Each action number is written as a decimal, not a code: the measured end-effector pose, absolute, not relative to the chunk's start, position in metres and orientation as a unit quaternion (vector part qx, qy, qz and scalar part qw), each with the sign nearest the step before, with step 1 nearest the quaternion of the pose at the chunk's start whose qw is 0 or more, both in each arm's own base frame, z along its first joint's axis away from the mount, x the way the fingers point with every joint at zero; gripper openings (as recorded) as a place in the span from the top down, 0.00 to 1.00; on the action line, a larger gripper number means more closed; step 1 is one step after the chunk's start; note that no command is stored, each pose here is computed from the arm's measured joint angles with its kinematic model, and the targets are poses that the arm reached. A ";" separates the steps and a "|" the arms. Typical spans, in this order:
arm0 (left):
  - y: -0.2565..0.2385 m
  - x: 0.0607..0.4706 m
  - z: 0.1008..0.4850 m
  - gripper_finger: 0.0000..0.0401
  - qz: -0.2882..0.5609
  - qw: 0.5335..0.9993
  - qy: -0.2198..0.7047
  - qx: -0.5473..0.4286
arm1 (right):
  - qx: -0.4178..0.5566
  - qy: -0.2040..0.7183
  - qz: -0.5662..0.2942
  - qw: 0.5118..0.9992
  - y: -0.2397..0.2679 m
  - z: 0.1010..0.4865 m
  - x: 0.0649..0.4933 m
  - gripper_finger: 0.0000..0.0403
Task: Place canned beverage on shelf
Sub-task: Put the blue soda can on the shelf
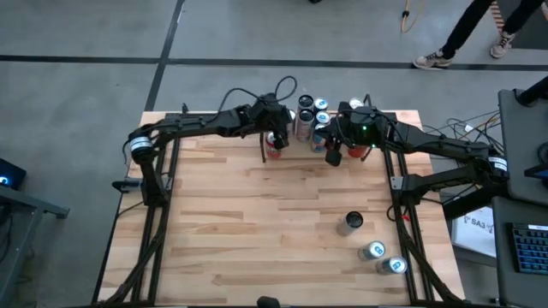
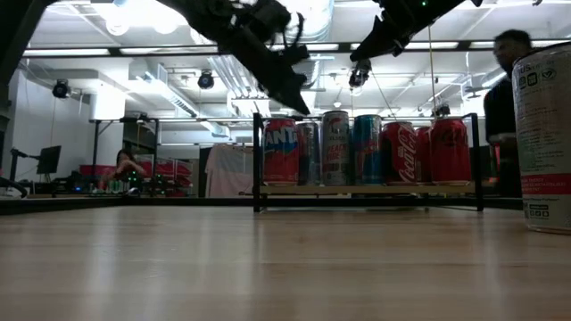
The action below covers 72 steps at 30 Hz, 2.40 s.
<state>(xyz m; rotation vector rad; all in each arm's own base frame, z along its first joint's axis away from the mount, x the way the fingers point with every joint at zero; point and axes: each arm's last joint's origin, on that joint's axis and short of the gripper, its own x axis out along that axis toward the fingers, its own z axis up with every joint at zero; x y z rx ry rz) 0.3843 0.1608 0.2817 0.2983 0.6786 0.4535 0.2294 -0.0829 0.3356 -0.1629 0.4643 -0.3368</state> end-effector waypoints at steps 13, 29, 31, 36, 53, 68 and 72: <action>0.198 0.346 0.318 1.00 0.181 0.907 0.301 0.231 | -0.064 0.229 -0.206 0.949 -0.125 0.366 0.274 0.98; 0.217 0.356 0.291 1.00 0.163 0.906 0.315 0.232 | 0.014 0.377 -0.171 0.910 -0.194 0.353 0.339 0.98; 0.217 0.357 0.289 1.00 0.162 0.905 0.317 0.231 | 0.025 0.387 -0.170 0.906 -0.199 0.350 0.342 0.98; 0.218 0.359 0.282 1.00 0.159 0.904 0.324 0.228 | 0.041 0.408 -0.169 0.896 -0.208 0.341 0.346 0.98; 0.219 0.360 0.280 1.00 0.163 0.907 0.325 0.210 | 0.065 0.440 -0.174 0.878 -0.213 0.322 0.349 0.98; 0.215 0.359 0.276 1.00 0.158 0.913 0.335 0.169 | 0.063 0.442 -0.174 0.878 -0.214 0.322 0.348 0.98; 0.213 0.359 0.274 1.00 0.148 0.914 0.340 0.163 | 0.063 0.442 -0.176 0.877 -0.214 0.321 0.348 0.98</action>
